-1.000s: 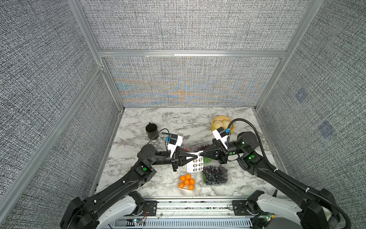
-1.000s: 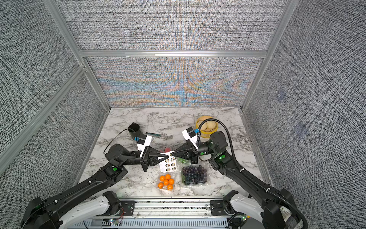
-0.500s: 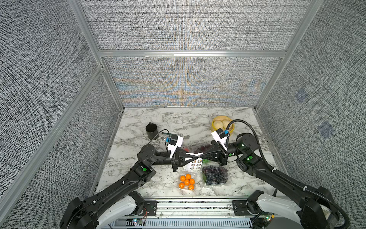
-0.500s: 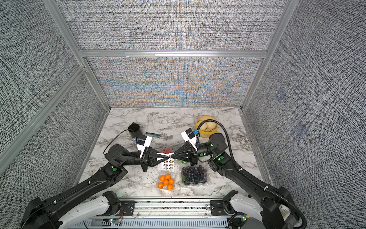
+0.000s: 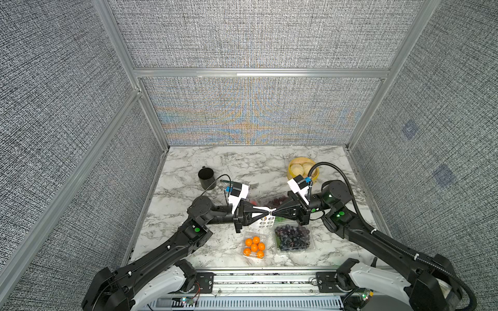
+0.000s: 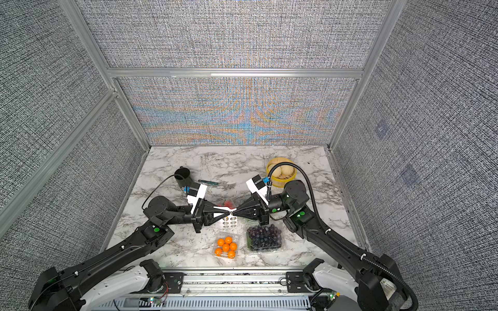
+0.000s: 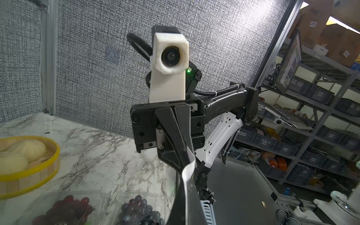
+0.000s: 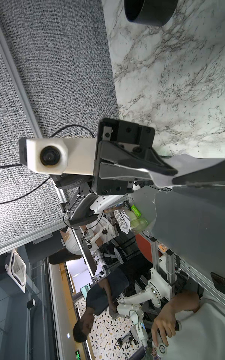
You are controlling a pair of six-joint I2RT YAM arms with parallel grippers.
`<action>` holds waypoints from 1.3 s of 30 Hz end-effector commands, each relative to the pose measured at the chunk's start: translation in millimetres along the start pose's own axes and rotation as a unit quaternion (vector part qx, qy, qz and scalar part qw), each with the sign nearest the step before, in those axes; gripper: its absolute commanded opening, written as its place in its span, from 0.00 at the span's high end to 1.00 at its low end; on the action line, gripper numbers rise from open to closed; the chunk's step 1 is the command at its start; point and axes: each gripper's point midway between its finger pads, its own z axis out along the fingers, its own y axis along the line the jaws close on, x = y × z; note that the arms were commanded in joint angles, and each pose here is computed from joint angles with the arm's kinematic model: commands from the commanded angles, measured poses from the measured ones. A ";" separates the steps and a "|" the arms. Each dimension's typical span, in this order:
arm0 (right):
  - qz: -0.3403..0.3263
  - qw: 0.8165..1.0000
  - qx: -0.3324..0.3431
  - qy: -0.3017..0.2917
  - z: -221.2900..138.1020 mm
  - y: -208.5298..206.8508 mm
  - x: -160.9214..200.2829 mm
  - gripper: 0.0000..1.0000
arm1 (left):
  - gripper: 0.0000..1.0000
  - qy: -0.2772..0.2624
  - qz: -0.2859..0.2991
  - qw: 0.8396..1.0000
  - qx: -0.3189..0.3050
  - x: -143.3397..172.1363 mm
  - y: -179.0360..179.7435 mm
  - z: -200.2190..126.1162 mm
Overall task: Label fruit boxes
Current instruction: Adjust the label sticker.
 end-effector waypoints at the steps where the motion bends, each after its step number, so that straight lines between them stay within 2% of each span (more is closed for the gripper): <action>1: -0.003 1.000 0.008 -0.004 0.7 -4.9 -2.5 1.00 | 1.00 -0.009 0.013 1.000 0.017 -5.2 -7.6 -0.6; 6: 0.006 1.000 -0.017 0.009 11.7 -3.9 3.0 1.00 | 1.00 -0.006 0.006 1.000 0.026 -6.2 -5.2 3.8; 18: -0.013 0.999 -0.037 0.007 6.9 21.2 7.2 1.00 | 1.00 -0.002 0.010 1.000 -0.003 -1.7 5.1 3.1; 27: -0.012 0.999 -0.039 0.009 9.2 18.5 6.2 1.00 | 1.00 -0.002 0.006 1.000 0.002 -2.6 3.3 3.3; 39: -0.013 0.999 -0.037 0.006 10.2 19.1 4.4 1.00 | 1.00 0.005 0.006 1.000 -0.025 3.2 8.7 -0.9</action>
